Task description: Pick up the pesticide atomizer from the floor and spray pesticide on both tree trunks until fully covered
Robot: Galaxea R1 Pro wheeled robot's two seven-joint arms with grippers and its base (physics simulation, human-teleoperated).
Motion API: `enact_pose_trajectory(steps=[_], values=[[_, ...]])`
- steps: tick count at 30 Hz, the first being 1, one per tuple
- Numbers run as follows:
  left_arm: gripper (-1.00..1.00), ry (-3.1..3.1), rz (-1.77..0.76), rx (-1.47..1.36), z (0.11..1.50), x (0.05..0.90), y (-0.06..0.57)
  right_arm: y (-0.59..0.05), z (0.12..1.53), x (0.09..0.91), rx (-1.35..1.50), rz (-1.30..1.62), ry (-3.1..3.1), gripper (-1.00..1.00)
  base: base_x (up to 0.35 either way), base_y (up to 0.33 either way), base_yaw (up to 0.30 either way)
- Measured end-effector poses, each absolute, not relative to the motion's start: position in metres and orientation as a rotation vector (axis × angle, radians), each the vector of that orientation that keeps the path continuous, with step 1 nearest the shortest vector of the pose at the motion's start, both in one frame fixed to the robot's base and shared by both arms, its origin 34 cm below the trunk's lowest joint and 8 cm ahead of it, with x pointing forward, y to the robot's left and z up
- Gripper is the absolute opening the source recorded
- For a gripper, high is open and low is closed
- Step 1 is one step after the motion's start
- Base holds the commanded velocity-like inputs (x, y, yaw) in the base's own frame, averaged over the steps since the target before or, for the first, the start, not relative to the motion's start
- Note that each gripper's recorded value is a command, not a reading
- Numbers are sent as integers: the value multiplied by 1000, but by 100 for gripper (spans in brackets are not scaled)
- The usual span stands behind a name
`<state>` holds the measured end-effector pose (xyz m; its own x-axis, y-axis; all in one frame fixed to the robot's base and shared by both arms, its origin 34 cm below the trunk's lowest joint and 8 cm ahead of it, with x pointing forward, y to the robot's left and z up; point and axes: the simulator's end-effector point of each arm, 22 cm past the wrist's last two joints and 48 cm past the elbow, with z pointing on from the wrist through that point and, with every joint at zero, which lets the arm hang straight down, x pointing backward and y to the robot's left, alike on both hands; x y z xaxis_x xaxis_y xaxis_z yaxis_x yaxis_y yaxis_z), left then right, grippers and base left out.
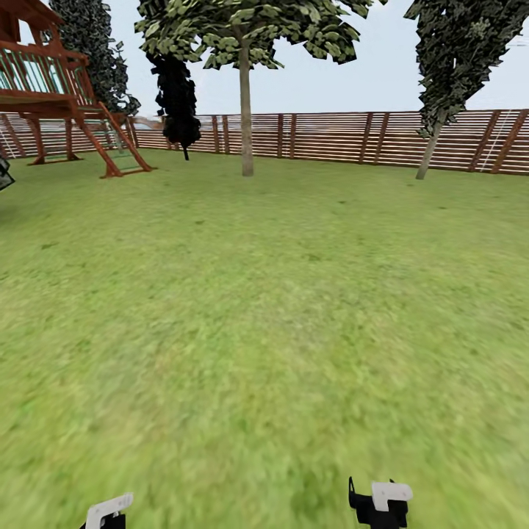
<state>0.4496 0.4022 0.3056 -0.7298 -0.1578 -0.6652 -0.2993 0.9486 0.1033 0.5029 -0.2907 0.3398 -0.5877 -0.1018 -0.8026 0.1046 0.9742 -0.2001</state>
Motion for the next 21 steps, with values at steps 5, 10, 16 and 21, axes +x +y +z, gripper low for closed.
enact_pose_trajectory(steps=[5, 10, 16, 21], values=[[-100, 2399, 265, -321, 306, 450, 402, -291, 340, 503, 2, -280, 2181, 100, 345, 0, 0], [-100, 2399, 267, -321, 306, 450, 403, -291, 340, 503, 2, -280, 2181, 100, 345, 0, 0], [-100, 2399, 267, -320, 306, 450, 403, -291, 340, 503, 2, -280, 2181, 100, 345, 0, 0], [-100, 2399, 265, -321, 306, 450, 402, -291, 340, 503, 2, -280, 2181, 100, 345, 0, 0]])
